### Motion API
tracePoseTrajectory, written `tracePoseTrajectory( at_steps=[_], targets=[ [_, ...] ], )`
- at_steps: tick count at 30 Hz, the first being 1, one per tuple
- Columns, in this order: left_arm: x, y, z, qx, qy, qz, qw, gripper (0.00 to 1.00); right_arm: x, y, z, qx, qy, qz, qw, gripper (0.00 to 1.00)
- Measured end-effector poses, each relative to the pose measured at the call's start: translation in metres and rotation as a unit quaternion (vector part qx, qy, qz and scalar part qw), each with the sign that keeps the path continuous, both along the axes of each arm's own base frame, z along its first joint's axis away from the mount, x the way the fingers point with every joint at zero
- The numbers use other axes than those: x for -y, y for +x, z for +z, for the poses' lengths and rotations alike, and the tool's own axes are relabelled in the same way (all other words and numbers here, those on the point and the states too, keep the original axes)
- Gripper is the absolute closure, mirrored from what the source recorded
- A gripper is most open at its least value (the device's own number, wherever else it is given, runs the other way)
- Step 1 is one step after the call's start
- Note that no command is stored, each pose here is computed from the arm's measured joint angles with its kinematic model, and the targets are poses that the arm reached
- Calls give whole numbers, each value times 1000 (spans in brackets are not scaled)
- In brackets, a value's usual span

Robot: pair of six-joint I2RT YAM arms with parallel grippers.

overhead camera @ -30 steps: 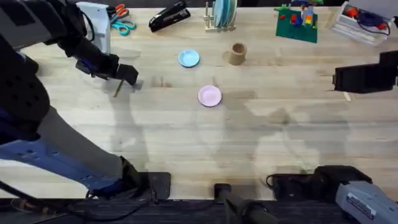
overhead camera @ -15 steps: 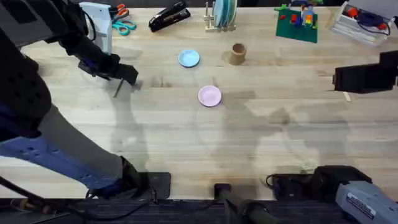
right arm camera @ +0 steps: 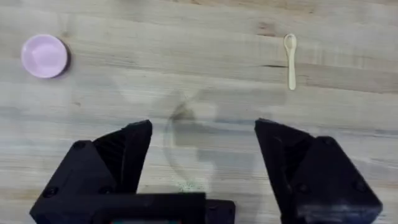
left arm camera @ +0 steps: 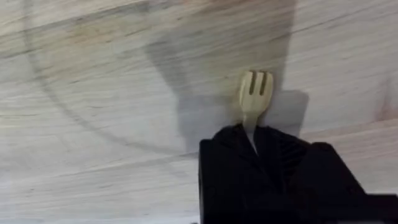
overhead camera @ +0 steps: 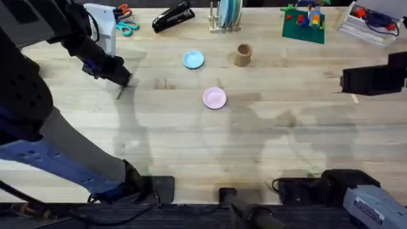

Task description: Pick up a utensil and set it on the pink plate, then put the other utensil in the container.

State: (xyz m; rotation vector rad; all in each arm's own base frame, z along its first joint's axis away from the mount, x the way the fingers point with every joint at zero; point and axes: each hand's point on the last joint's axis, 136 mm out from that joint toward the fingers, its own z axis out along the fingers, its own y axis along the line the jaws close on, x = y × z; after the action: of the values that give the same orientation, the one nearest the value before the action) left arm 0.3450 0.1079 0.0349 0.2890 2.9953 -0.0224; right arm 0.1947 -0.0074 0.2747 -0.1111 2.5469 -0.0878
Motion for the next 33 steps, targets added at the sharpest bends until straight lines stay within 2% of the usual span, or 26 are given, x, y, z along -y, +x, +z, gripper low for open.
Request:
tracePoseTrajectory(
  at_steps=[2,7,12,19,26,33],
  targets=[
    [0,0,0,0,1,0,1000,948,0,0,0,0,0,0,1000,7],
    [0,0,0,0,1,0,1000,951,0,0,0,0,0,0,1000,7],
    [0,0,1,-2,-3,23,1000,956,0,0,0,0,0,0,1000,7],
    [6,-2,9,-39,-29,45,998,959,0,0,0,0,0,0,1000,7],
    [25,11,52,-40,-57,36,997,959,0,0,0,0,0,0,1000,7],
    [62,21,83,-36,-67,0,997,959,0,0,0,0,0,0,1000,7]
  ],
)
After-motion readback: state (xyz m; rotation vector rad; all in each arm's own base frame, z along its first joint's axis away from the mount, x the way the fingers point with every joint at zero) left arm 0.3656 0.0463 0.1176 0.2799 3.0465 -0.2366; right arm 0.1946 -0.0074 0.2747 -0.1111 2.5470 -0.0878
